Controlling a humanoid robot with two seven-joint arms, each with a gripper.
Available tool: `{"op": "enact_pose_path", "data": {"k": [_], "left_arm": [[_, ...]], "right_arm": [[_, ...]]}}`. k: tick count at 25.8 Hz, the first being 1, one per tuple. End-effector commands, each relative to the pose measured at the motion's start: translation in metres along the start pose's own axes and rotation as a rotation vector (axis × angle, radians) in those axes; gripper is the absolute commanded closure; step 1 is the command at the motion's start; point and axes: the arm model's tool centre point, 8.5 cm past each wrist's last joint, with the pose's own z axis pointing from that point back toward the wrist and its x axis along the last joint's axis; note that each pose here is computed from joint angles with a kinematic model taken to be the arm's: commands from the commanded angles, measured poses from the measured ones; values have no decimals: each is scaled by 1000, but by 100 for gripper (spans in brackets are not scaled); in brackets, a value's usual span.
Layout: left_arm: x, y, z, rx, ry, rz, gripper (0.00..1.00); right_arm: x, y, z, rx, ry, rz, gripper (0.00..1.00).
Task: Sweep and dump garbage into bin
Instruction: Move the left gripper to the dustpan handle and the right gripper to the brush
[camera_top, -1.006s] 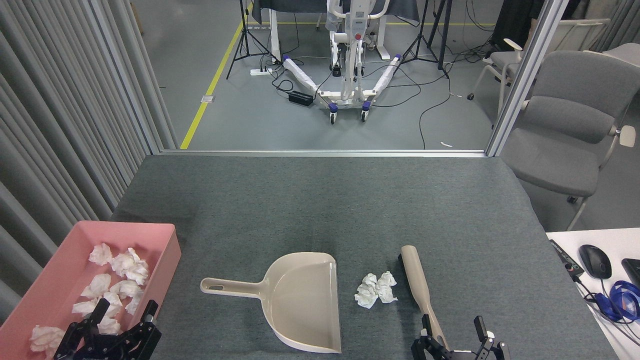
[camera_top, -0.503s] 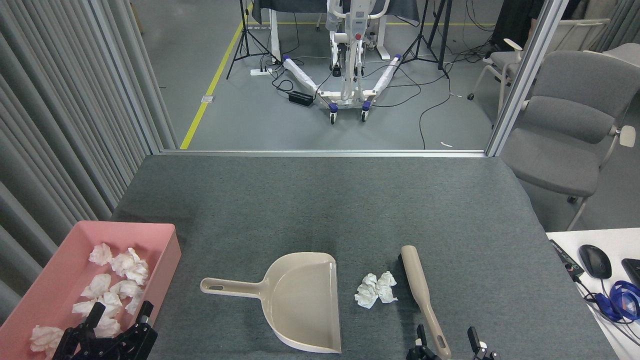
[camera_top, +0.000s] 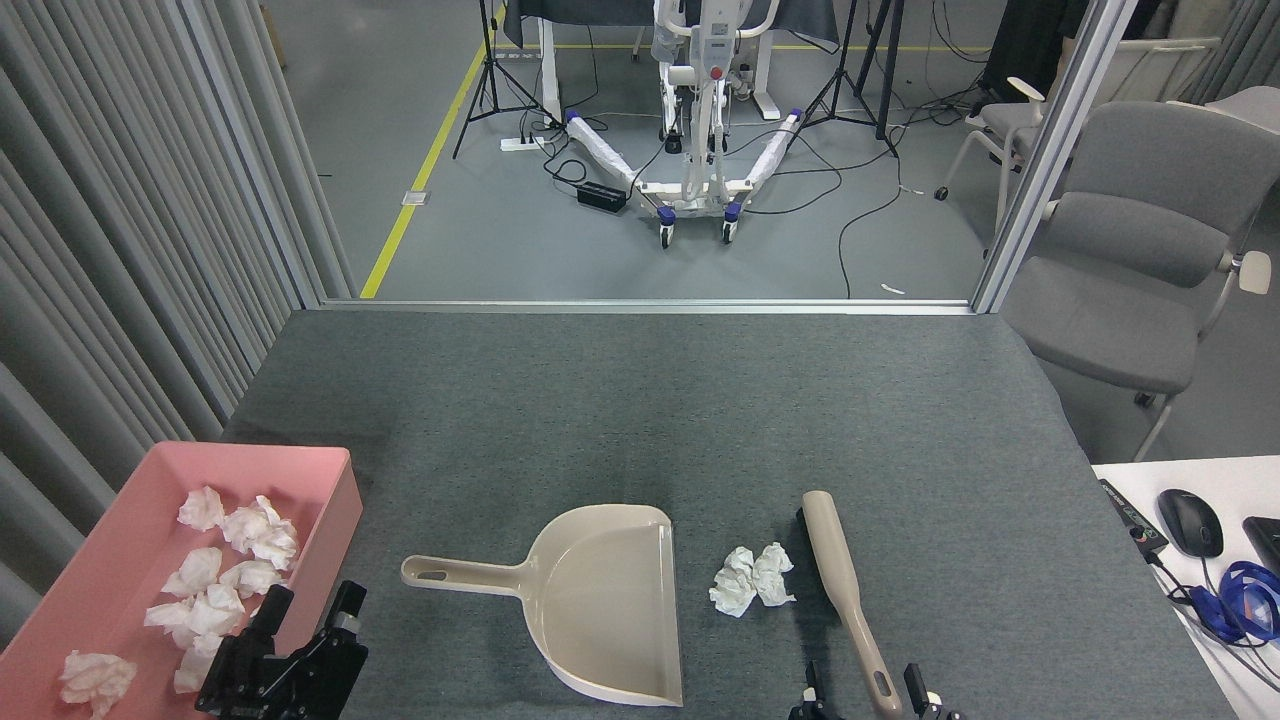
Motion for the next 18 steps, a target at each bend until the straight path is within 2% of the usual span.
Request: {"op": "enact_pose_path", "data": {"k": [1,3,7,9,14,18], "left_arm": [[30,-15,-15,31,-77,162,0],[43,-26,-23,26,-104,203,0],[53,-67,-27,-33,-78,307,0],[54,-79,-26,-42,-60,348,0],[42,-101,-20,-57,23,421,0],[32,-110,-28,-56,57,482,0]], "right_arm": [[1,6,-1,16,2,-1,2],[0,7,-2,18,11,2,2],[-1,7,-6,18,20,2,2],[-1,9,-7,22,23,3,2],[-3,13,-7,35,27,4,2],[-3,11,-12,26,29,2,3]]}}
